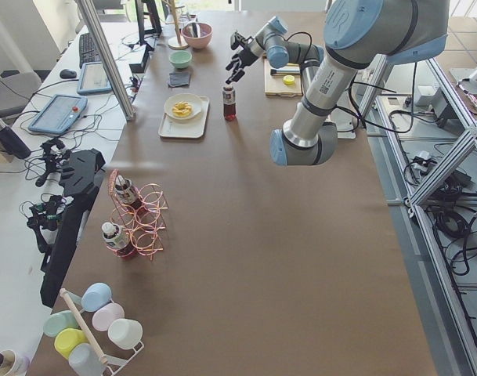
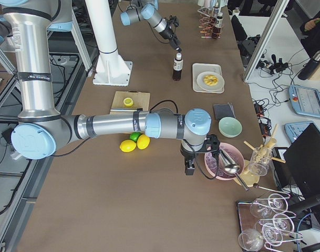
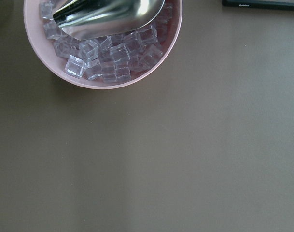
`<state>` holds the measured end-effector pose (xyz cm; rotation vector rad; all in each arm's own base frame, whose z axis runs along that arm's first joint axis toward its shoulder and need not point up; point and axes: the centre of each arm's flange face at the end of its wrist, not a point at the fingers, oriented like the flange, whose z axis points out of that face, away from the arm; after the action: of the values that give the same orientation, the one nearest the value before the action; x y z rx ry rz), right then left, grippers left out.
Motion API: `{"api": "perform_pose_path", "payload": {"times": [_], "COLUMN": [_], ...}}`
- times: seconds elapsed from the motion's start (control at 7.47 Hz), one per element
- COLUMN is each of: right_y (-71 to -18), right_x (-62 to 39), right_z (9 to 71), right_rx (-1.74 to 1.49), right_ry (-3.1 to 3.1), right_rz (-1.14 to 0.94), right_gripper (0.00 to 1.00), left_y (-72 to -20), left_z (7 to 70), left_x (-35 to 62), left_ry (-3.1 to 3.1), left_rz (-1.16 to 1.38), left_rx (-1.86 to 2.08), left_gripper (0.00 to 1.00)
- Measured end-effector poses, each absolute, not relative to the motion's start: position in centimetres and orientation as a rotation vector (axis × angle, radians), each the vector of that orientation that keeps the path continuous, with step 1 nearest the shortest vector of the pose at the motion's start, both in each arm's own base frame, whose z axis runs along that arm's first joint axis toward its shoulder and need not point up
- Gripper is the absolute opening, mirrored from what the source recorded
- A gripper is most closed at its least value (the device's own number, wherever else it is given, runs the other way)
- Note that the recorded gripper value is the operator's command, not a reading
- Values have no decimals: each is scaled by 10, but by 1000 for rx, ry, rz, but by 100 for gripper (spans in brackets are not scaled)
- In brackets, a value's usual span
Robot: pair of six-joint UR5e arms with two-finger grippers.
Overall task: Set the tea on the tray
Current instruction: 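Carry the tea bottle toward the white tray and lower it onto the table, then open the left gripper and withdraw it toward the copper rack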
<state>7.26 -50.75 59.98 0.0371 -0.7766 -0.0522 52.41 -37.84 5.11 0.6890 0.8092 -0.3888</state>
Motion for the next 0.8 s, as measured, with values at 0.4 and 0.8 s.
{"api": "perform_pose_path", "payload": {"times": [0.4,0.8], "right_y": [-514,-524], "right_x": [72,36], "right_z": [586,528], "right_rx": [55,65], "right_ry": [-779,-820], "right_rz": [-47,13], "right_gripper": [100,100], "left_y": [-456,-511], "left_z": [83,204], "left_x": [435,342], "left_ry": [801,702], "left_rz": [-281,-232], "left_rx": [574,463], "left_gripper": [98,98]}}
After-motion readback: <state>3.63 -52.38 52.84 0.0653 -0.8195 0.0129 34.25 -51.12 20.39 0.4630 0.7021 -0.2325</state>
